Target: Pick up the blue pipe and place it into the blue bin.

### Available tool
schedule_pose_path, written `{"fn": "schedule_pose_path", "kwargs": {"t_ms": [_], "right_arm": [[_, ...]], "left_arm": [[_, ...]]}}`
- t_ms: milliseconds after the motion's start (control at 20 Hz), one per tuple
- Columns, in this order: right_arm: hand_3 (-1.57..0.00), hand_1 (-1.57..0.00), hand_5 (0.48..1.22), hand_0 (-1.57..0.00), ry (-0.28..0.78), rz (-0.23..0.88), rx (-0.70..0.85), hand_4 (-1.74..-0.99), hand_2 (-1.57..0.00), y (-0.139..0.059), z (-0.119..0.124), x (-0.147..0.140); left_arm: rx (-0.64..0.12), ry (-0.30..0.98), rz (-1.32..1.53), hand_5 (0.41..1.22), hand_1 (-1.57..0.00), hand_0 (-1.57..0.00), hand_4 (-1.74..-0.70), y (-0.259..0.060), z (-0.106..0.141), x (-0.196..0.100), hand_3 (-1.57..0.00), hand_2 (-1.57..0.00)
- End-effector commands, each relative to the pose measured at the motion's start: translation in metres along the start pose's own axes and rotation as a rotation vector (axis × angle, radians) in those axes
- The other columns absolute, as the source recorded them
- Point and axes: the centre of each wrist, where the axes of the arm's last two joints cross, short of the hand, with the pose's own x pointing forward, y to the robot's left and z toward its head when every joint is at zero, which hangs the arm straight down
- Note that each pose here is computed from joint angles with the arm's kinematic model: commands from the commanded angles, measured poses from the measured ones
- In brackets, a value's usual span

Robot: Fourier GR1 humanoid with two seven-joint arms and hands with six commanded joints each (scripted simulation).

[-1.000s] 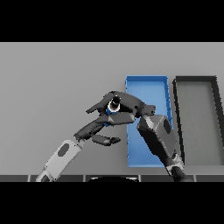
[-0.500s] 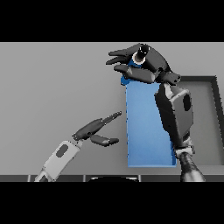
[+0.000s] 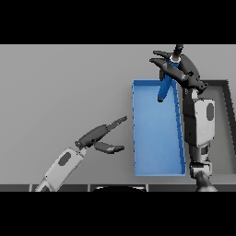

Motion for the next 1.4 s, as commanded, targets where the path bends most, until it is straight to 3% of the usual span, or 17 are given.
{"fn": "schedule_pose_path", "kwargs": {"t_ms": [0, 250, 350, 400, 550, 650, 700, 800, 900, 950, 1100, 1350], "right_arm": [[-1.57, -1.57, 1.221, -1.57, 0.037, -0.001, -0.038, -1.499, -1.57, -0.002, 0.005, -0.012], [-1.57, -1.57, 1.221, -1.57, 0.256, -0.033, -0.192, -1.499, -1.57, -0.016, 0.027, -0.073], [-1.08, -1.57, 1.221, -1.57, 0.332, -0.015, -0.211, -1.586, -1.57, -0.018, 0.033, -0.089], [-1.18, -1.57, 1.221, -1.57, 0.370, -0.003, -0.205, -1.569, -1.57, -0.016, 0.035, -0.097], [-0.69, -1.57, 1.205, -1.57, 0.486, 0.026, -0.209, -1.653, -1.57, -0.009, 0.043, -0.122], [-1.01, -1.57, 1.199, -1.57, 0.567, 0.020, -0.237, -1.583, -1.57, -0.011, 0.048, -0.133], [-0.81, -1.38, 1.190, -1.46, 0.599, -0.015, -0.258, -1.534, -1.33, -0.013, 0.048, -0.137], [-0.52, -0.88, 1.159, -0.94, 0.693, -0.071, -0.250, -1.404, -0.85, -0.011, 0.048, -0.145], [-0.33, -0.57, 1.182, -0.60, 0.741, -0.084, -0.235, -1.302, -0.55, -0.005, 0.047, -0.142], [-0.26, -0.45, 1.139, -0.48, 0.748, -0.039, -0.187, -1.264, -0.44, -0.002, 0.045, -0.138], [-0.13, -0.23, 1.002, -0.25, 0.729, 0.143, -0.112, -1.204, -0.22, 0.003, 0.050, -0.128], [-0.04, -0.08, 0.861, -0.10, 0.761, 0.217, -0.091, -1.188, -0.07, 0.005, 0.052, -0.128]], "left_arm": [[0.008, 0.008, -0.011, 0.464, 0.00, 0.00, -0.83, 0.006, 0.000, 0.002, 0.00, 0.00], [-0.010, -0.002, 0.007, 0.470, 0.00, 0.00, -0.83, 0.000, 0.003, -0.001, 0.00, 0.00], [-0.010, 0.000, 0.001, 0.470, 0.00, 0.00, -0.83, -0.001, 0.004, -0.001, 0.00, 0.00], [-0.014, -0.004, 0.004, 0.471, 0.00, 0.00, -0.83, -0.002, 0.005, 0.000, 0.00, 0.00], [-0.009, 0.010, 0.002, 0.475, 0.00, 0.00, -0.83, -0.002, 0.001, 0.003, 0.00, 0.00], [-0.007, 0.017, 0.003, 0.474, 0.00, 0.00, -0.83, -0.002, 0.002, -0.001, 0.00, 0.00], [-0.010, 0.013, 0.000, 0.474, 0.00, 0.00, -0.83, -0.003, -0.001, 0.001, 0.00, 0.00], [-0.011, -0.005, -0.001, 0.476, 0.00, 0.00, -0.83, -0.004, 0.001, 0.003, 0.00, 0.00], [-0.010, 0.009, -0.002, 0.476, 0.00, 0.00, -0.83, -0.004, 0.002, 0.001, 0.00, 0.00], [-0.006, 0.000, -0.007, 0.477, 0.00, 0.00, -0.83, -0.003, 0.002, 0.004, 0.00, 0.00], [-0.008, 0.006, 0.003, 0.477, 0.00, 0.00, -0.83, -0.004, 0.004, 0.002, 0.00, 0.00], [-0.002, 0.014, -0.002, 0.471, 0.00, 0.00, -0.83, -0.001, 0.002, 0.000, 0.00, 0.00]]}}
